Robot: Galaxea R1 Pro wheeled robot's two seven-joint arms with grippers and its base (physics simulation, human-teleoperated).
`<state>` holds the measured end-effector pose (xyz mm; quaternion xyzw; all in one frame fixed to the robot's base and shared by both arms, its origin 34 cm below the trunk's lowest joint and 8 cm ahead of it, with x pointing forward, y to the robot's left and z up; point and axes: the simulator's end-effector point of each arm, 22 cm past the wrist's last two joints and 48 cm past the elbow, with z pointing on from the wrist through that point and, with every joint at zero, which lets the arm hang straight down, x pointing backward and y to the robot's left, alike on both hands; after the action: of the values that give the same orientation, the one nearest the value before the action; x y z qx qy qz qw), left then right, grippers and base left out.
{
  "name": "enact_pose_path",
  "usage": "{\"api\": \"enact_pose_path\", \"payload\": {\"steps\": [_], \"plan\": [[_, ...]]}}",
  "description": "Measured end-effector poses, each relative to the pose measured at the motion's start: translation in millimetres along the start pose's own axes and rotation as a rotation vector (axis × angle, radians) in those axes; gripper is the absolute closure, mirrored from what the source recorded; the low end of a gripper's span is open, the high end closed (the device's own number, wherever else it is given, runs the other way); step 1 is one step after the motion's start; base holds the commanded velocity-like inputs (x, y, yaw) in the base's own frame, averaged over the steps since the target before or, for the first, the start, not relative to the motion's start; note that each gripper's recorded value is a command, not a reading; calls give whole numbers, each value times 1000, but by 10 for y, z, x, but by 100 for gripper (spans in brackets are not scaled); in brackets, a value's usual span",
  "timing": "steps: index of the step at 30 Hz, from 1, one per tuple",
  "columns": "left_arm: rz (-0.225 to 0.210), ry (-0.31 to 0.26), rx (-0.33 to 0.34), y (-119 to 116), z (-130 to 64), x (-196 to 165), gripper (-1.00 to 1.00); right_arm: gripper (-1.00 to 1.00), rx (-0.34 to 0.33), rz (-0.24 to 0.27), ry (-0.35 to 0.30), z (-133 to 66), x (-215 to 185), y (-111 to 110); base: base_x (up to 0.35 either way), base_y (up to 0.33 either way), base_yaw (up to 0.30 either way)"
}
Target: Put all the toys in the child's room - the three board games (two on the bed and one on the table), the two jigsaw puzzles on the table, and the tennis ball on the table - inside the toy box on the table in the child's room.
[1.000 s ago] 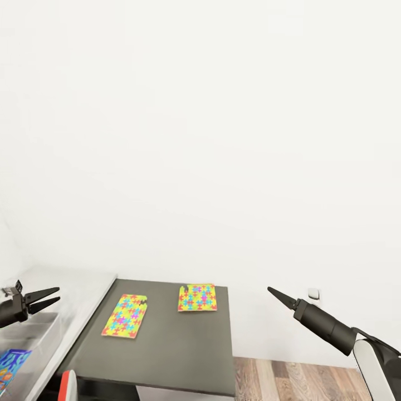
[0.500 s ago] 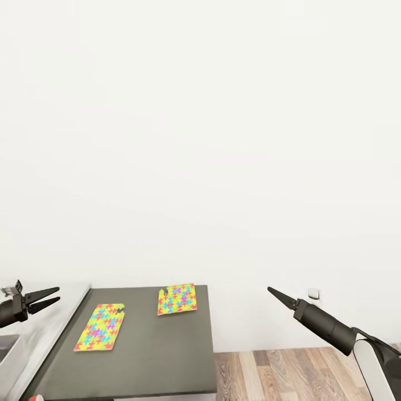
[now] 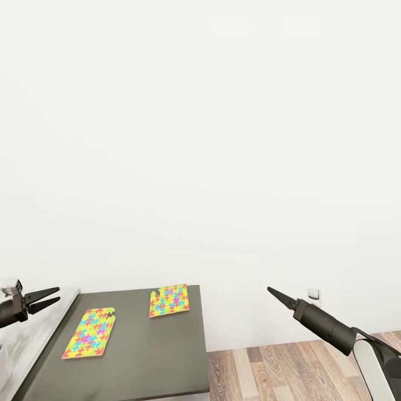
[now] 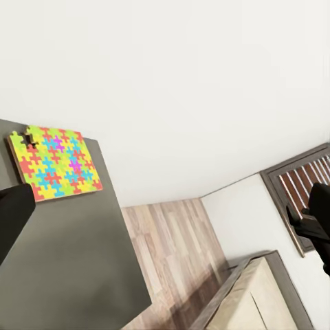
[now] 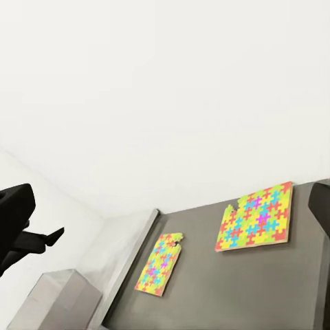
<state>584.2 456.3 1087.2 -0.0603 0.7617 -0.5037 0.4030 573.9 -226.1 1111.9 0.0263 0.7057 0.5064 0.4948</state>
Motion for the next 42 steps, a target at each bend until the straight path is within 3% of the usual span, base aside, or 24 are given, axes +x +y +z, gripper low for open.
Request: {"api": "enact_pose_path", "payload": {"steps": [42], "plan": [[-1, 4, 1, 0, 15, 14, -100, -100, 0, -11, -8, 5, -17, 2, 0, 0, -1]]}}
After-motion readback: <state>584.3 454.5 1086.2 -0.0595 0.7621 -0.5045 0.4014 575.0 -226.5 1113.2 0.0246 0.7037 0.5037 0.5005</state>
